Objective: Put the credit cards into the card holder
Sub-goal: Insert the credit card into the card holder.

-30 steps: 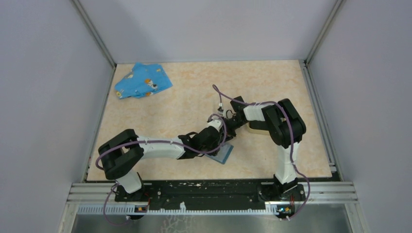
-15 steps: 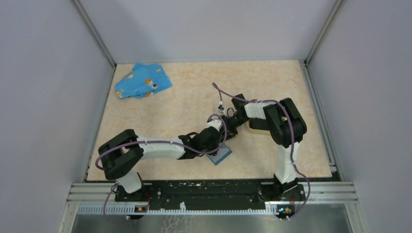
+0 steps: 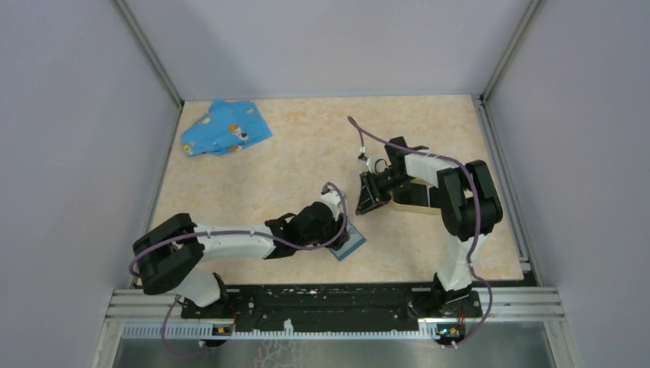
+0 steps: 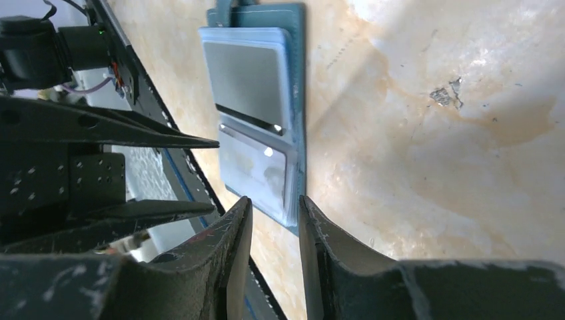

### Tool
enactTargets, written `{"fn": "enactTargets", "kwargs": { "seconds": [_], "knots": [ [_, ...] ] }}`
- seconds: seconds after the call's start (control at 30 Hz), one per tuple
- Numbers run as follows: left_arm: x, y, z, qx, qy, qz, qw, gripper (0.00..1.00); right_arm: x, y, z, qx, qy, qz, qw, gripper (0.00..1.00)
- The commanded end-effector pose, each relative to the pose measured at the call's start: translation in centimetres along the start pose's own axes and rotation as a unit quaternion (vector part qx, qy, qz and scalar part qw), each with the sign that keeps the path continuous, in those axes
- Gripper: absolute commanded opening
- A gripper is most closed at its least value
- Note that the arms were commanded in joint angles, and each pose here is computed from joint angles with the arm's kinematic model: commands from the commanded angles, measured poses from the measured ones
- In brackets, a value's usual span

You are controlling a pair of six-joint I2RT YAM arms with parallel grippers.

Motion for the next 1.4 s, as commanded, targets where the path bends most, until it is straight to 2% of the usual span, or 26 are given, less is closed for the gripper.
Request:
{"fn": "enactTargets", "kwargs": {
  "seconds": [0.0, 0.17, 0.3, 0.4, 0.53, 0.6, 0.63, 0.8, 0.93, 1.03, 1.37],
  "knots": [
    [1.0, -1.3, -1.3, 0.002, -0.049, 0.067, 0.997, 0.56, 3.4, 3.6, -1.3, 0.134, -0.054, -0.003, 0.990, 0.32],
    [2.5, -1.1, -1.9, 0.013, -0.084, 0.078, 0.993, 0.61, 6.3, 6.4, -1.4, 0.233, -0.112, 0.020, 0.966, 0.32],
    [3.6, 0.0, -2.8, 0.030, -0.108, 0.076, 0.991, 0.70, 8.8, 9.6, -0.7, 0.342, -0.168, 0.019, 0.925, 0.31],
    [4.4, 1.1, -3.5, 0.035, -0.119, 0.074, 0.989, 0.75, 10.3, 11.7, 0.7, 0.442, -0.203, 0.006, 0.874, 0.32],
    [5.0, 3.9, -3.9, 0.050, -0.127, 0.066, 0.988, 0.80, 10.1, 12.8, 4.1, 0.583, -0.198, -0.047, 0.787, 0.46],
    [5.1, 5.7, -3.6, 0.078, -0.125, 0.070, 0.987, 0.80, 9.2, 12.8, 5.9, 0.625, -0.198, -0.087, 0.750, 0.53],
    [5.2, 6.4, -3.5, 0.091, -0.124, 0.075, 0.985, 0.80, 8.6, 12.7, 6.6, 0.636, -0.192, -0.104, 0.740, 0.54],
    [4.5, 9.2, -1.6, 0.136, -0.088, 0.053, 0.985, 0.77, 5.5, 10.6, 8.4, 0.654, -0.141, -0.098, 0.737, 0.56],
    [3.6, 10.1, -0.1, 0.152, -0.059, 0.039, 0.986, 0.62, 4.8, 9.9, 8.5, 0.646, -0.136, -0.101, 0.745, 0.56],
    [2.9, 10.3, 0.7, 0.162, -0.038, 0.040, 0.985, 0.56, 4.2, 9.5, 8.6, 0.642, -0.121, -0.098, 0.751, 0.56],
    [1.2, 10.0, 2.8, 0.177, 0.023, 0.061, 0.982, 0.58, 1.5, 8.8, 9.6, 0.649, -0.054, -0.102, 0.752, 0.55]
  ]
}}
Point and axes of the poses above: each gripper's point midway between its finger pads, its own x axis back along the fingers, its own y axis along the line the jaws close on, z = x × y, the point moved 6 cm from there along x, back along the fingers, and after that the axes turned 9 degrees about -x, right-handed, at the moved point
